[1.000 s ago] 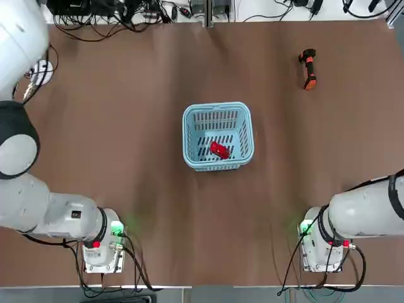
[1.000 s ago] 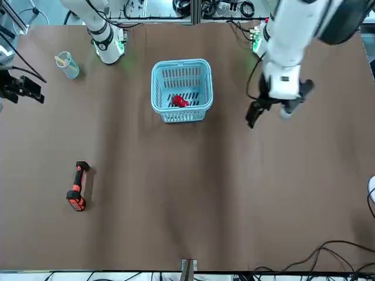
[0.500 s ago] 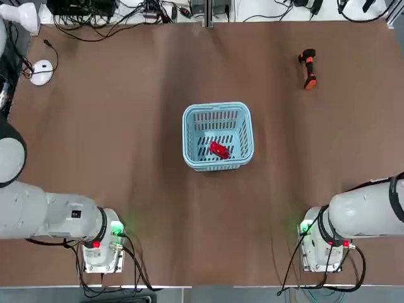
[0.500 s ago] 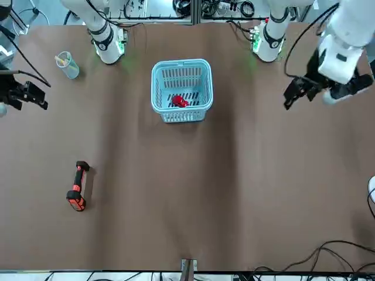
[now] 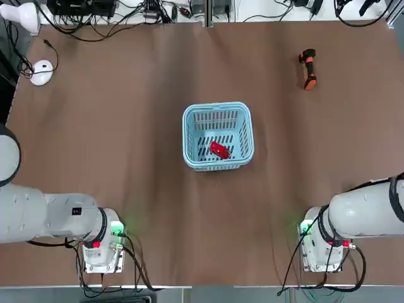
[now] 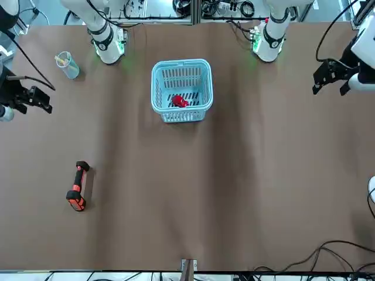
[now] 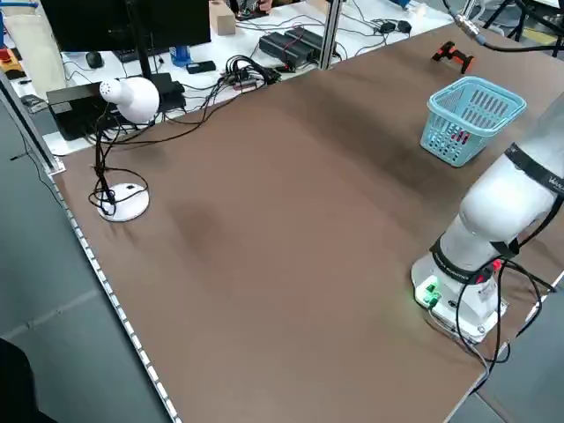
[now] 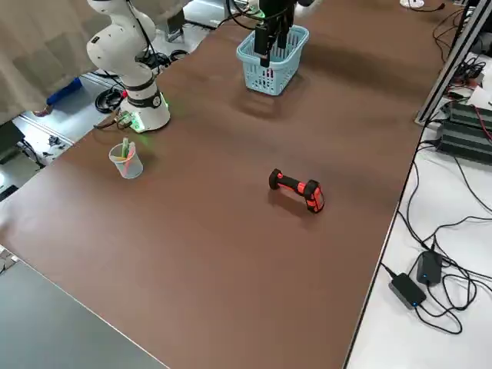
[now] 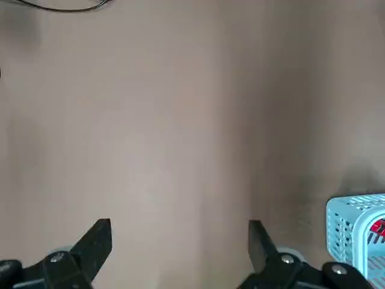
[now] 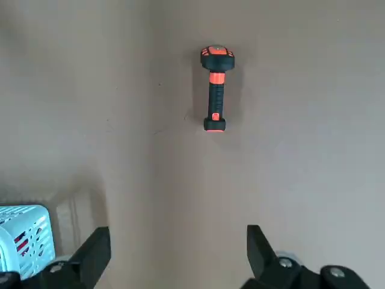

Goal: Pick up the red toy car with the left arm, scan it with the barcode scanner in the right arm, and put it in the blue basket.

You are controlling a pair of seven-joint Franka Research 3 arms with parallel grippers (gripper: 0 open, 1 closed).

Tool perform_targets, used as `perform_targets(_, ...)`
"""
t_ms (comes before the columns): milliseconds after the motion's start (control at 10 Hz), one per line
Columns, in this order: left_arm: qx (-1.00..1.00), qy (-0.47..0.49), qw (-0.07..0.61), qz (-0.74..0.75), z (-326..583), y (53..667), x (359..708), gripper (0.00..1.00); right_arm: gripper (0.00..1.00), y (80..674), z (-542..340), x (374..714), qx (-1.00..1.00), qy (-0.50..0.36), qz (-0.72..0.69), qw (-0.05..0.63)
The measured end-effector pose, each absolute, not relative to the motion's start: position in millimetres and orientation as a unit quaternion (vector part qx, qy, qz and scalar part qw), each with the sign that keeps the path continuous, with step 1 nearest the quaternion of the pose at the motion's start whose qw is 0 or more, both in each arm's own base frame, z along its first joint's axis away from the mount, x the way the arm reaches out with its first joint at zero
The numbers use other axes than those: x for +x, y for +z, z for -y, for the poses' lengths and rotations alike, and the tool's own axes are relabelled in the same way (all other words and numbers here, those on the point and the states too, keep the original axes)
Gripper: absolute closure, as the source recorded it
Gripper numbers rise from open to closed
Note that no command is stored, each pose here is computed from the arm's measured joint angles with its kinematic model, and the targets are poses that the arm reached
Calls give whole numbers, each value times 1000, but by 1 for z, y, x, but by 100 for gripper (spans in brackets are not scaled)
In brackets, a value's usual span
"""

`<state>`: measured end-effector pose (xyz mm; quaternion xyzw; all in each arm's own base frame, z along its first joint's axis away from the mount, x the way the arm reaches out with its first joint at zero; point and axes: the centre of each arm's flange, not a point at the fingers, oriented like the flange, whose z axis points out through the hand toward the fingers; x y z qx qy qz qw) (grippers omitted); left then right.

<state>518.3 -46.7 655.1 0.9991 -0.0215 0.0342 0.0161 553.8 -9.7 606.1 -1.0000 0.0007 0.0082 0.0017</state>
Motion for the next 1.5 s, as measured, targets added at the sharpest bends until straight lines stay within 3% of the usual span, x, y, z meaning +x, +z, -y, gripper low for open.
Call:
perform_targets(700,998,10,8,61,47,627,544,2,0,606,9,554,-1000,9,0,2)
perform_targets(1500,1000,13,9,6,45,628,547,4,0,606,9,554,-1000,9,0,2)
